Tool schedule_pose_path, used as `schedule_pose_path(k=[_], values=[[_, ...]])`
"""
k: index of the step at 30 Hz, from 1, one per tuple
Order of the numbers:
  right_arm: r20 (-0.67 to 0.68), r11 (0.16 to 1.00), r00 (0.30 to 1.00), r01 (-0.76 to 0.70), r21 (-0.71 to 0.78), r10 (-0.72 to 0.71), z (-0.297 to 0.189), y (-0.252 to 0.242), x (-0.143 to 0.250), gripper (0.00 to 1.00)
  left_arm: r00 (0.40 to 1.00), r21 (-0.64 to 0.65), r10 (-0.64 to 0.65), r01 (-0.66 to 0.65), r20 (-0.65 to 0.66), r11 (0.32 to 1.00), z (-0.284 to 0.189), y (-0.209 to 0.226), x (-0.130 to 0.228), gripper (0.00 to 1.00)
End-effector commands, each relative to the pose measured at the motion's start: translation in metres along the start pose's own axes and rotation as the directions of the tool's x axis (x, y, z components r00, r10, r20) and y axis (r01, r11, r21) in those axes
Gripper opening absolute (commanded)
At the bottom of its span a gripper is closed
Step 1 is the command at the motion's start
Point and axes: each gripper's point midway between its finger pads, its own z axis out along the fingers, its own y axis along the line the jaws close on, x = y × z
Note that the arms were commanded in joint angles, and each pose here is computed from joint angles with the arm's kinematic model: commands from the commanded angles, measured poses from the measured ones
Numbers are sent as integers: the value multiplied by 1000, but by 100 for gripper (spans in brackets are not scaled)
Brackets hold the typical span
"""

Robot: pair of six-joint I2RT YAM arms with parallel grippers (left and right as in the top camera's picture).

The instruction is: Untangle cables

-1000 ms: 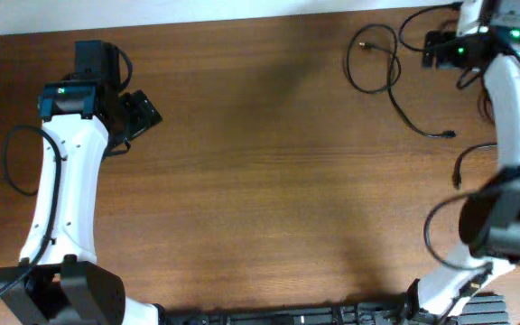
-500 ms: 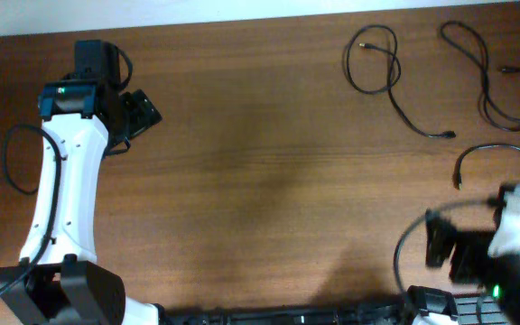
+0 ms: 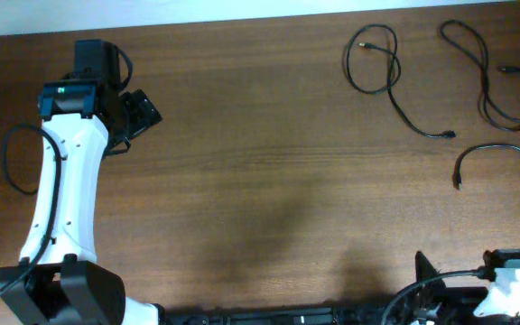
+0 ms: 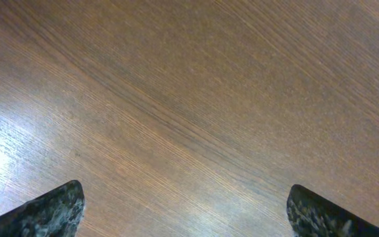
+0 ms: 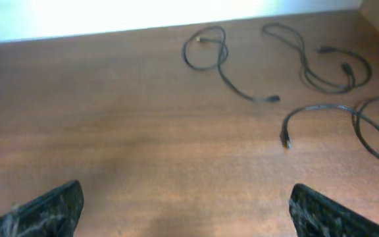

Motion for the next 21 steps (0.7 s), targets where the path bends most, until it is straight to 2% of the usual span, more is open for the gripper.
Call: schedule_pose_path(k=[1,6,12,21], values=[[34,999,999,-34,-14,34,10,0,-8,99,1000,4,-20,20,11,1000,-4,2,-3,99],[232,996,973,17,-86,3,42,4,-35,99,1000,4,-20,20,11,1000,-4,2,-3,99],[371,980,928,101,-172,-30,111,6,-3,99,1000,4,-20,20,11,1000,-4,2,-3,99],[293,971,954,8,-241,65,173,1,40,99,1000,4,-20,20,11,1000,-4,2,-3,99]])
